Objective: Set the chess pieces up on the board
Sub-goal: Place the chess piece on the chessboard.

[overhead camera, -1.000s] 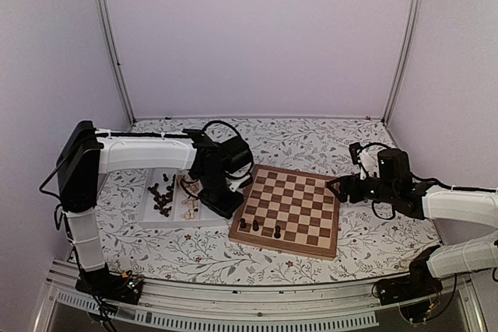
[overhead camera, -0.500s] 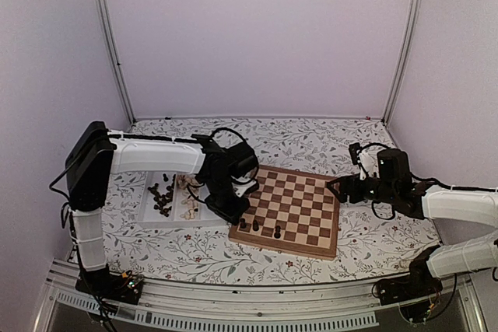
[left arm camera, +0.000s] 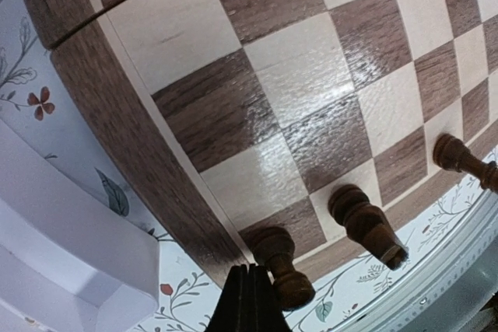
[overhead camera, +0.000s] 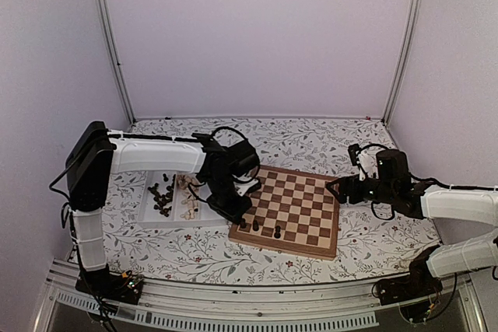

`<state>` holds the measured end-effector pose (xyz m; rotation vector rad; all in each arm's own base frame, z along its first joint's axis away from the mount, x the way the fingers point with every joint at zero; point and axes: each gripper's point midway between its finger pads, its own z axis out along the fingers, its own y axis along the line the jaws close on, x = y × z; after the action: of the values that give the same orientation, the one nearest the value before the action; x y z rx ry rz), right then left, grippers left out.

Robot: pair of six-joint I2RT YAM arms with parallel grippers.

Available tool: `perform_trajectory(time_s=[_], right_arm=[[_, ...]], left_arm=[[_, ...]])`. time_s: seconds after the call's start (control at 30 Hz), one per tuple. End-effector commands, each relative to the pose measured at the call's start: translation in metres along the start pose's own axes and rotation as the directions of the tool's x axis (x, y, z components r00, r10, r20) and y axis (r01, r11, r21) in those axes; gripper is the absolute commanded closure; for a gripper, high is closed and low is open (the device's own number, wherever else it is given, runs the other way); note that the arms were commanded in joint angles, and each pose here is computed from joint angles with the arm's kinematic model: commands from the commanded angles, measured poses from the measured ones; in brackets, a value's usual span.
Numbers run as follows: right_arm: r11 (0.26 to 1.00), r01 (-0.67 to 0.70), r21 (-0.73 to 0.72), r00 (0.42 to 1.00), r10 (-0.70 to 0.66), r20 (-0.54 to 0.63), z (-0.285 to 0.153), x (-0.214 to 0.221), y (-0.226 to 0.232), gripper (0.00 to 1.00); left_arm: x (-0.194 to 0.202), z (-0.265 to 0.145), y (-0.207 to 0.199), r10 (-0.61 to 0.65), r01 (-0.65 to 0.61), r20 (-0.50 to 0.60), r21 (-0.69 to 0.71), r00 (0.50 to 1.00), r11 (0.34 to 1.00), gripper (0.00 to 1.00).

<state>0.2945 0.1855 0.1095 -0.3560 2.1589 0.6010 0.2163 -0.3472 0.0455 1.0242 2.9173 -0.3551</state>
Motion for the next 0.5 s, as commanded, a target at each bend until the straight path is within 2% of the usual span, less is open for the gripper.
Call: perform_trajectory(time_s=[0.0,0.3,0.47], right_arm=[[1.000,0.002,-0.019,1.000,-0.001,0.017,0.001,-0.006,0.005,0.19],[1.000,0.001,-0.019,1.000,-0.001,0.018,0.000,-0.006,0.005,0.19],[1.000,0.000,-0.019,1.000,0.000,0.015,0.000,-0.005,0.005,0.19]], left_arm=[[-0.007,-0.001,-0.013,0.020,-0.020,0.014,0.024,1.000,1.000,1.00],[-0.004,0.001,-0.013,0.024,-0.024,0.004,0.013,1.000,1.000,1.00],[0.002,-0.013,0.011,0.004,-0.003,0.012,-0.090,1.000,0.996,0.97]])
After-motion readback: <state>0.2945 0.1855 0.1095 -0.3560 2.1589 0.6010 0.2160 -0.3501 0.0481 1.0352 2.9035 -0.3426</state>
